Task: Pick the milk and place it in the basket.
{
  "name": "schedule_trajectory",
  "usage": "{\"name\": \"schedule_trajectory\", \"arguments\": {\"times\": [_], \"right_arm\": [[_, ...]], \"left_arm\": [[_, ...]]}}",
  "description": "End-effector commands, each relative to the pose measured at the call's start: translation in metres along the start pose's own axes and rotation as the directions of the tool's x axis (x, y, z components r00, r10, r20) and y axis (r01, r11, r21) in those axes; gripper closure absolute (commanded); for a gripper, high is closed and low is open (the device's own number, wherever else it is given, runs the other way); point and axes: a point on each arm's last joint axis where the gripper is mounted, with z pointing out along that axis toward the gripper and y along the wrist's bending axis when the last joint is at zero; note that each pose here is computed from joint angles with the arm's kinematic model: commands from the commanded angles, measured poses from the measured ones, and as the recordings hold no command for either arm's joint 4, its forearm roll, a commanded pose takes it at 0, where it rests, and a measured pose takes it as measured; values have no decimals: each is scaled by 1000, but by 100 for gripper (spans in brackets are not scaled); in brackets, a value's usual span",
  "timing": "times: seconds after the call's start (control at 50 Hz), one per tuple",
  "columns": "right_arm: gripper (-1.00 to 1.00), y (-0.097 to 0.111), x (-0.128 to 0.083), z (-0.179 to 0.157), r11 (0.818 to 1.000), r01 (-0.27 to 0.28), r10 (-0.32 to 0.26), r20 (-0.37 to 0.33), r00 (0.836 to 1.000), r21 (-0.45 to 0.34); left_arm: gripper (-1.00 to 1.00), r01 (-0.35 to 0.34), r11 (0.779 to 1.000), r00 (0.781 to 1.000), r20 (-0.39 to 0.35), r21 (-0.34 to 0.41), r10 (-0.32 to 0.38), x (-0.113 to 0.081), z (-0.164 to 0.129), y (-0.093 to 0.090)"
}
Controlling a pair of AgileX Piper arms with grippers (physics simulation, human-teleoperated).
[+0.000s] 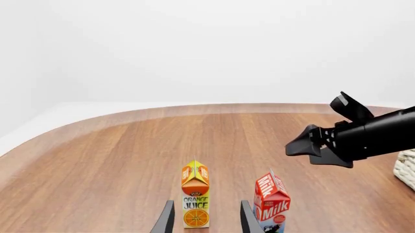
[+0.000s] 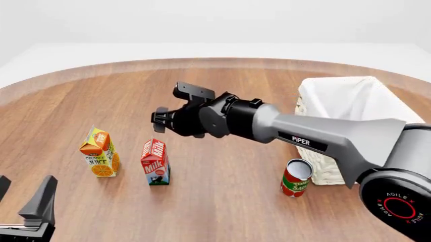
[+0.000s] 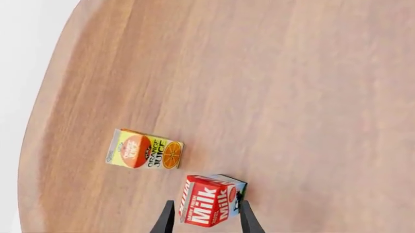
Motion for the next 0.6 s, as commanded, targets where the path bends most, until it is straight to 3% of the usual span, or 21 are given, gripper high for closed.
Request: {"name": "schedule_trajectory", "arguments": {"times": [0.02, 0.6], "right_arm": [[-100, 3, 8, 12, 1000, -9, 8, -16, 1000, -1], [-100, 1, 20, 30, 1000, -25, 25, -46, 999, 11]], "left_arm": [[-100, 0, 1000, 1000, 0, 0, 0, 0, 0, 0], [-100, 0, 1000, 1000, 0, 0, 0, 0, 1, 0]]}}
